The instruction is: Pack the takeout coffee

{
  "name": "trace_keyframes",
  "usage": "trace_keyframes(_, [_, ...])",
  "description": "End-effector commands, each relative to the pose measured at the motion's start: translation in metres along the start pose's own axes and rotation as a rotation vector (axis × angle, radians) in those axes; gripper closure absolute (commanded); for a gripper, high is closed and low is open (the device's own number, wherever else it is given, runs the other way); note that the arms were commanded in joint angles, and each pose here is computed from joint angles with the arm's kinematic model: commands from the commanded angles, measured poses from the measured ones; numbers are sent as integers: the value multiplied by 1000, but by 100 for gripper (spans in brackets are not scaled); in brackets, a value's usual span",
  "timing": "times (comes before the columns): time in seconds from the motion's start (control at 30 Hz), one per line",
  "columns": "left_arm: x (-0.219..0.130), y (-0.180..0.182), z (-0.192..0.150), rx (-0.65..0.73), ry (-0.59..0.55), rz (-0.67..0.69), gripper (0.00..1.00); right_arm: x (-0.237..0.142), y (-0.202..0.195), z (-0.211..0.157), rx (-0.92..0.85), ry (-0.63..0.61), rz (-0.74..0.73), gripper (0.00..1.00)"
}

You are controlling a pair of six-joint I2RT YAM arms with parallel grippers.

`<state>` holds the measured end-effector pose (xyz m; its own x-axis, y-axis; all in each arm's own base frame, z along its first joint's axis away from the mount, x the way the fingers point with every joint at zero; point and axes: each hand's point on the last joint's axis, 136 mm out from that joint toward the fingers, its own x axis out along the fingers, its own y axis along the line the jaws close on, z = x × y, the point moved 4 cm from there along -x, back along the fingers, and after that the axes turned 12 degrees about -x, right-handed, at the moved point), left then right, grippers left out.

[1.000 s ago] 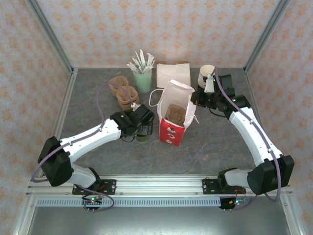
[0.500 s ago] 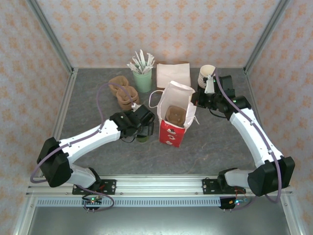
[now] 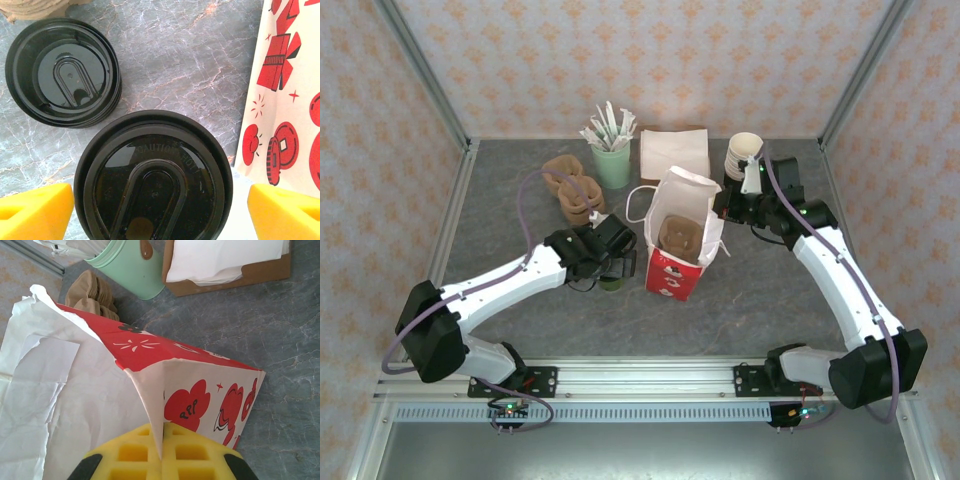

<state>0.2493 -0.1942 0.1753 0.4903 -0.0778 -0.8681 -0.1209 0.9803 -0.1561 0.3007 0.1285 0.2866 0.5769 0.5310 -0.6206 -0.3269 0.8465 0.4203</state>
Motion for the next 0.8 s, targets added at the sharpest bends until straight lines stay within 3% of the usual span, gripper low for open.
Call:
trace_keyframes(0.0, [9, 4, -8, 24, 26, 37, 11, -3, 0, -2, -2, -4, -14, 100])
trace_keyframes(0.77, [18, 10, -16, 29, 36, 66, 18, 1, -1, -1, 1, 2, -14, 100])
